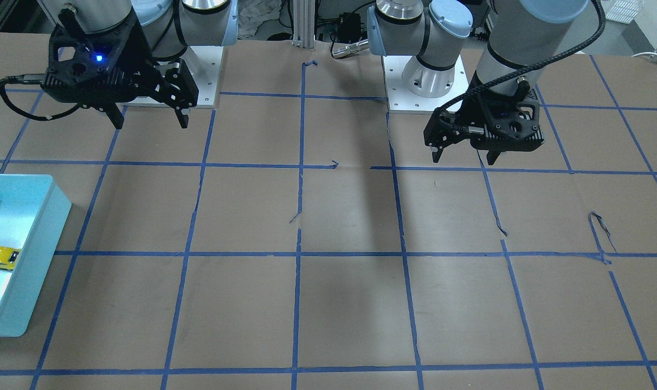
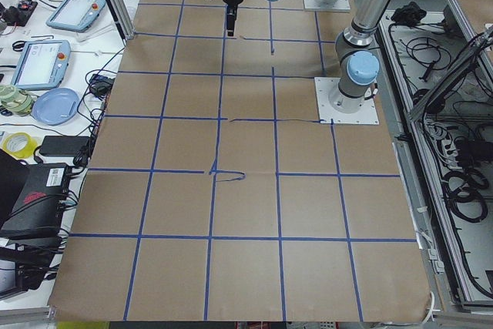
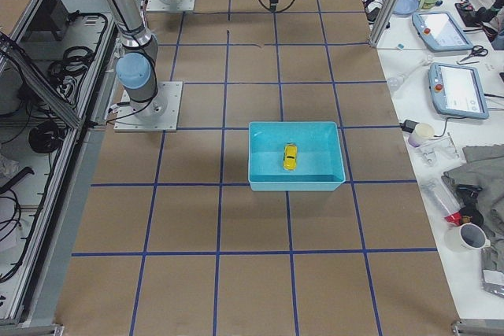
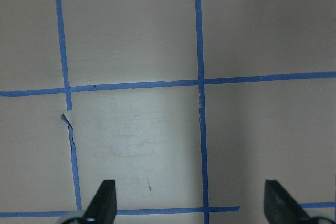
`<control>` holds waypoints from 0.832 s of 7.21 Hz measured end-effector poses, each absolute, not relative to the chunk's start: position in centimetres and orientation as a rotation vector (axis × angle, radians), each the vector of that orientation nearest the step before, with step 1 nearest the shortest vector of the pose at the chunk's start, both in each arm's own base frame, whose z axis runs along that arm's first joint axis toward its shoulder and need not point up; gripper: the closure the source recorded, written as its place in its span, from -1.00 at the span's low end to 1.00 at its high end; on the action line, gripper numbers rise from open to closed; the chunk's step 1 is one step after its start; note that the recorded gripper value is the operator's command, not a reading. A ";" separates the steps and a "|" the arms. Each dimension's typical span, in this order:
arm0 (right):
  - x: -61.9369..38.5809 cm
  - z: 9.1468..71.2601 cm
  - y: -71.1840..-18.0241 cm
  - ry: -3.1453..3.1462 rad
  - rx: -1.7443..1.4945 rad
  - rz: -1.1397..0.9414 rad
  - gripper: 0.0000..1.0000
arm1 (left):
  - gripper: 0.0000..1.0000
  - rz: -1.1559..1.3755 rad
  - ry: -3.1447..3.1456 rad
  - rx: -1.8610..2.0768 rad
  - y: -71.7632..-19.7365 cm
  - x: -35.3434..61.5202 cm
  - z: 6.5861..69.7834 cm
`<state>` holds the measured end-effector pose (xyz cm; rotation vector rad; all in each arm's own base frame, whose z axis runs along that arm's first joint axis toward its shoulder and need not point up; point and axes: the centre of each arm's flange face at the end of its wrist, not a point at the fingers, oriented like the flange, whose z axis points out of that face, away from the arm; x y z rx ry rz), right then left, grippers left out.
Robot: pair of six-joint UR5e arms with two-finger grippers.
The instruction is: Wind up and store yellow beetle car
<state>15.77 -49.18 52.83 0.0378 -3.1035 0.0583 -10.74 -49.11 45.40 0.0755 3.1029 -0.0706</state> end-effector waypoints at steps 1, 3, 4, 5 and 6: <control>15.3 52.7 -49.3 -3.046 0.023 0.063 -1.00 | -1.00 -0.071 3.103 0.075 -49.1 -10.7 45.4; 15.4 52.1 -50.4 -3.054 -0.003 0.111 -1.00 | -1.00 -0.074 3.103 0.075 -49.1 -10.7 45.5; 15.9 51.9 -51.2 -3.088 -0.017 0.158 -1.00 | -1.00 -0.078 3.103 0.074 -49.1 -10.7 45.6; 16.3 51.8 -51.9 -3.118 -0.038 0.198 -1.00 | -1.00 -0.080 3.103 0.073 -49.1 -10.7 45.7; 16.5 51.8 -52.0 -3.129 -0.049 0.215 -1.00 | -1.00 -0.080 3.103 0.073 -49.1 -10.7 45.7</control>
